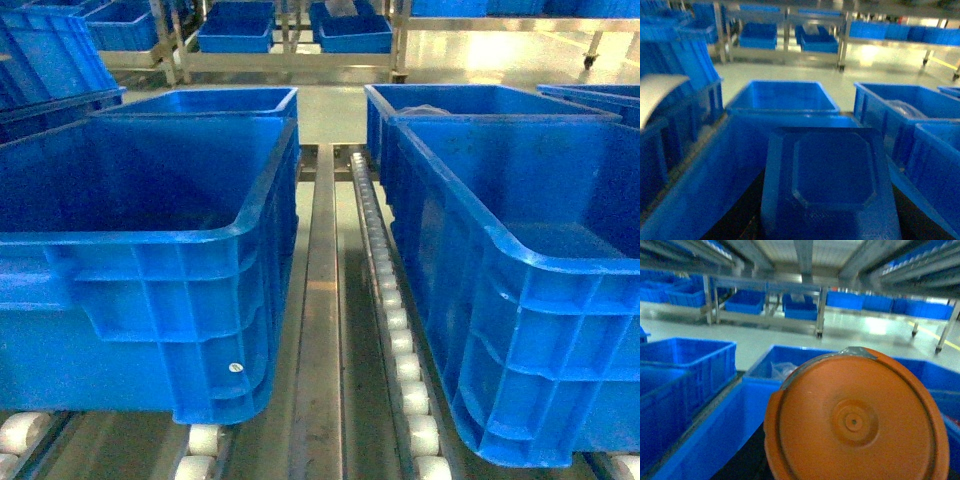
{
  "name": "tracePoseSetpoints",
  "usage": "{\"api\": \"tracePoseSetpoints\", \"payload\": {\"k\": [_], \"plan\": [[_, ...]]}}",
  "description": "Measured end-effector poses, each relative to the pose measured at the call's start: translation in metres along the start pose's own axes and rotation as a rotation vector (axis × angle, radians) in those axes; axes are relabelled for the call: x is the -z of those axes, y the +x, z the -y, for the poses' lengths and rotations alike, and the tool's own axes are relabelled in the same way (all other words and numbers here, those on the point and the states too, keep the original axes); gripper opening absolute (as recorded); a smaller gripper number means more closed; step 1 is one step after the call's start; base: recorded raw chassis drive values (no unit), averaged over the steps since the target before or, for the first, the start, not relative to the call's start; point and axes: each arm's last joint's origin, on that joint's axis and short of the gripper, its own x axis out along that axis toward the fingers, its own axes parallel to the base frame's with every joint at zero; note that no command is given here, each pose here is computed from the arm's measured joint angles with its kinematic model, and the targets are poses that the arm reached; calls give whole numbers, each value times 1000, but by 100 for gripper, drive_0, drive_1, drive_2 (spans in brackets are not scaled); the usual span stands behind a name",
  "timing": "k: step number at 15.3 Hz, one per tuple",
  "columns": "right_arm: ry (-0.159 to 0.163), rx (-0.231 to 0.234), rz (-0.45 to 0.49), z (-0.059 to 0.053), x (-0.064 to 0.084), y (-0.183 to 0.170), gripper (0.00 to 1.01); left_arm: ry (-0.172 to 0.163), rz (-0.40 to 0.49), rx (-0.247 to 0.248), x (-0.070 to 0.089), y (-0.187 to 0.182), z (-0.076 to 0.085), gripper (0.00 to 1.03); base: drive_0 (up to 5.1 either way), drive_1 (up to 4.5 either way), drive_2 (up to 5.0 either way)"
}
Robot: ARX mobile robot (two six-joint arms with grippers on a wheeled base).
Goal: Sort blue parts and orange caps into right shelf containers
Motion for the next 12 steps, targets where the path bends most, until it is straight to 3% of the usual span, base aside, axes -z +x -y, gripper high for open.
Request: {"api": "tracePoseSetpoints", "payload": {"k": [2,3,4,5,6,10,11,12], "plan": [[5,44,-181,-1,37,59,43,-44,-199,-19,18,65,0,41,0,0,0],[2,74,-256,-1,58,78,43,-39,-245,-37,26,86,3,41,0,0,0],[8,77,-298,-1,69,87,43,-38,-233,-29,24,92,6,41,0,0,0],[11,76,-313,-2,74,88,46,-41,-199,-21,17,92,8,41,0,0,0],[20,61,-314,-2,74,88,59,-49,-174,-9,12,91,9,43,0,0,0],[29,53,-296,-2,72,88,99,-88,-173,-21,16,88,1,83,0,0,0],[30,59,-295,-2,72,88,97,-91,-165,-10,16,88,1,97,0,0,0],[-9,95,-335,-5,74,88,98,-89,-164,-17,16,88,1,98,0,0,0]]}}
